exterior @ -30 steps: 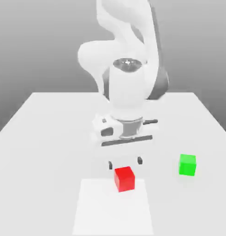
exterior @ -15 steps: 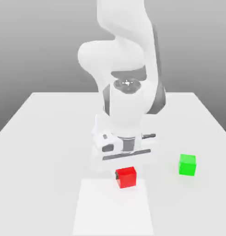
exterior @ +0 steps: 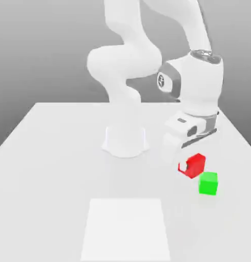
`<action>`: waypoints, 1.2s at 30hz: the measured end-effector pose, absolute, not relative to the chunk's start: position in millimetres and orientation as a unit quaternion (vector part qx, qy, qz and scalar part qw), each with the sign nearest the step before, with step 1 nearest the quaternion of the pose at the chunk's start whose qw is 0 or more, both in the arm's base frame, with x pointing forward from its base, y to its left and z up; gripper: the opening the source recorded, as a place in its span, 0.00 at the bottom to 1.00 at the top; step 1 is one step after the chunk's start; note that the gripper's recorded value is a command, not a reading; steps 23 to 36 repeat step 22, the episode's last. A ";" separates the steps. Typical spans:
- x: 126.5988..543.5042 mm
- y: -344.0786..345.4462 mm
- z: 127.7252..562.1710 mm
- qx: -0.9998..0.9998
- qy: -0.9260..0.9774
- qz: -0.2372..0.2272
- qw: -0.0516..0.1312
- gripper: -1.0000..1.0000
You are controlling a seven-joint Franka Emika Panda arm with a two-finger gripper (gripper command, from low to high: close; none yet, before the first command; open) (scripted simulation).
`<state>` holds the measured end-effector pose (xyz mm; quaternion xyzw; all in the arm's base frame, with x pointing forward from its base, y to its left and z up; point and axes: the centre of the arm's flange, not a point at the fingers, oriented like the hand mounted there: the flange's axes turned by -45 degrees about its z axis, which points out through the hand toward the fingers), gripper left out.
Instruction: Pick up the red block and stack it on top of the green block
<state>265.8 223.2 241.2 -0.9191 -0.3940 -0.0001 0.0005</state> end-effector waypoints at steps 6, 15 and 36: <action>244.7 253.0 211.2 -0.899 -0.437 0.000 -0.002 0.00; 243.2 251.9 181.1 -0.899 -0.437 0.000 -0.001 1.00; 243.5 253.1 231.6 -0.899 -0.439 0.000 -0.001 1.00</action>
